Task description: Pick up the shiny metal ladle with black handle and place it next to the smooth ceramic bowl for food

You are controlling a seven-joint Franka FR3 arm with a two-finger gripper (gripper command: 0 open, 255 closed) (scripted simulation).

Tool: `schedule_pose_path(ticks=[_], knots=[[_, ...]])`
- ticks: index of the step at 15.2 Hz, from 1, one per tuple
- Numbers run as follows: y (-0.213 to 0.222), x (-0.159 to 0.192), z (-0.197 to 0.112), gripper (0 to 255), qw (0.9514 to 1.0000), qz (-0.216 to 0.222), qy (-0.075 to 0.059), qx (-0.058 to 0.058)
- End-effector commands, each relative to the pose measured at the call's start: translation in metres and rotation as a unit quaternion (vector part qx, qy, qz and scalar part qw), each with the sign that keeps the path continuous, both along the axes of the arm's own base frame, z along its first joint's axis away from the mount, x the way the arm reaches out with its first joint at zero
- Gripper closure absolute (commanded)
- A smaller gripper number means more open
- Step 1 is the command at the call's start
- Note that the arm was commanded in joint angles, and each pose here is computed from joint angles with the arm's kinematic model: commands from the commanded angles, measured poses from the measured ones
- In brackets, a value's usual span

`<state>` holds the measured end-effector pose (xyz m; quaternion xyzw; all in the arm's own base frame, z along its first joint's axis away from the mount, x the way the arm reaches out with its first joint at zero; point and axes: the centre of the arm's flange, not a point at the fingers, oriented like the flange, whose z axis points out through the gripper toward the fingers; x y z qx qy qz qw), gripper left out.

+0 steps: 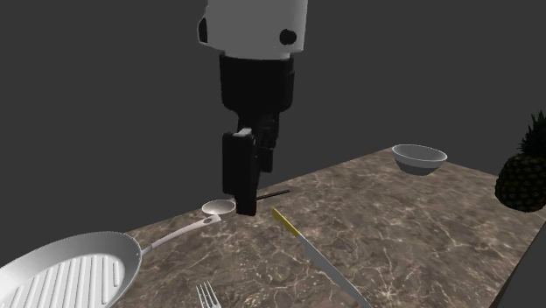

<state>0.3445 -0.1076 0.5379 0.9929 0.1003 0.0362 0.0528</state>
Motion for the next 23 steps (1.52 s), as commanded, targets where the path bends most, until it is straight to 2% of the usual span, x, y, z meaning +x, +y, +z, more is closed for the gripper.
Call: schedule_pose_path(ticks=[1,6,12,17,23], knots=[[-0.025,0.005,-0.017,0,0.9996,0.026,0.005,-0.003],[-0.079,0.023,-0.049,0,0.9962,0.085,0.017,-0.009],[-0.142,0.052,-0.087,0,0.9873,0.155,0.032,-0.017],[-0.191,0.083,-0.119,0,0.9759,0.213,0.044,-0.023],[-0.245,0.125,-0.158,0,0.9574,0.281,0.058,-0.031]])
